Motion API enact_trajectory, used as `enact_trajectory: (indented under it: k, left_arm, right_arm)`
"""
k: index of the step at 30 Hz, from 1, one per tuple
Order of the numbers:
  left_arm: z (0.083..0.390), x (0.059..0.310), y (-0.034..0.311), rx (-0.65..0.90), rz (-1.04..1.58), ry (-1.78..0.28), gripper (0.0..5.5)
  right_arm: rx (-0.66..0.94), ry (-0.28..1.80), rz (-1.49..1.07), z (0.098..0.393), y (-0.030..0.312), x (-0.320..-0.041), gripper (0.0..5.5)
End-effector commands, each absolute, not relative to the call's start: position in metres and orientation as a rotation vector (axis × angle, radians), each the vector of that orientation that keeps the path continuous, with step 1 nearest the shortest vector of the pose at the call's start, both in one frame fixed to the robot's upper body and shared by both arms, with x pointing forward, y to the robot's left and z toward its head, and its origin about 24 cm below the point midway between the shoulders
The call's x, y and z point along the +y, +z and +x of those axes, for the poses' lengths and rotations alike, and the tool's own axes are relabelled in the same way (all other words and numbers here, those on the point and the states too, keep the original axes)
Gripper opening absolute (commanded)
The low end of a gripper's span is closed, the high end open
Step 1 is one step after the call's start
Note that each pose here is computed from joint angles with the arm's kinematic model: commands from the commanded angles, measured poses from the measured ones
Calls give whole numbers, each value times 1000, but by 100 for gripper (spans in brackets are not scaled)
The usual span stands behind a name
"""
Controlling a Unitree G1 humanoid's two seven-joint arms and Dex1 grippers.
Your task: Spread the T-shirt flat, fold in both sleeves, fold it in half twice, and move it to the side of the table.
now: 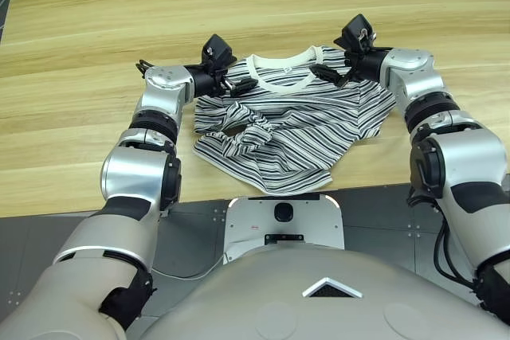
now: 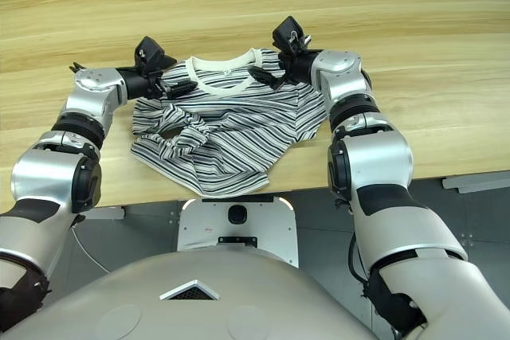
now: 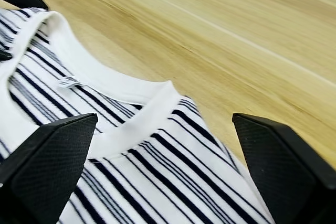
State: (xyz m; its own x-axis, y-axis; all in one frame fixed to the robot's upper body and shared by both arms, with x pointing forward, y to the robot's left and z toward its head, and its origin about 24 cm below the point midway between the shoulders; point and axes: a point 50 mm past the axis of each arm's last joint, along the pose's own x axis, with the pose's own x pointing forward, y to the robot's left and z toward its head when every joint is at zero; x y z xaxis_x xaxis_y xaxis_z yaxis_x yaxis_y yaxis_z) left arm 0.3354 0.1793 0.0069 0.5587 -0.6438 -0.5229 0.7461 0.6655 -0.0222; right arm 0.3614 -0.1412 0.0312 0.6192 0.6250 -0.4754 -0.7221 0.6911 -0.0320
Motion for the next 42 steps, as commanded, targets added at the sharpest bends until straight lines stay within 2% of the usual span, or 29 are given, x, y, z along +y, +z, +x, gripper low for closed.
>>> enact_trajectory:
  k: [1, 8, 14, 20, 25, 27, 37, 39, 42]
  left_arm:
    - [324, 186, -7, 594, 205, -833, 427]
    - [318, 192, -10, 596, 196, -847, 298]
    - [315, 194, -11, 584, 181, -863, 203]
    - [314, 199, -11, 577, 170, -839, 119]
    - [316, 199, -9, 568, 171, -829, 27]
    - [316, 199, -8, 564, 171, -826, 11]
    - [315, 201, -10, 570, 166, -822, 10]
    - [315, 202, -10, 567, 162, -814, 10]
    - [316, 205, -7, 541, 144, -788, 10]
  right_arm:
    - [464, 714, -260, 365, 33, -146, 476]
    - [604, 632, -376, 355, 10, -156, 479]
    - [577, 621, -343, 356, 10, -149, 479]
    - [581, 664, -349, 352, 6, -141, 382]
    - [590, 698, -362, 350, 3, -138, 272]
    - [597, 703, -364, 349, 2, -139, 245]
    - [626, 706, -385, 342, -7, -139, 40]
    - [613, 708, -381, 343, -6, -137, 14]
    - [557, 689, -360, 348, 1, -136, 14]
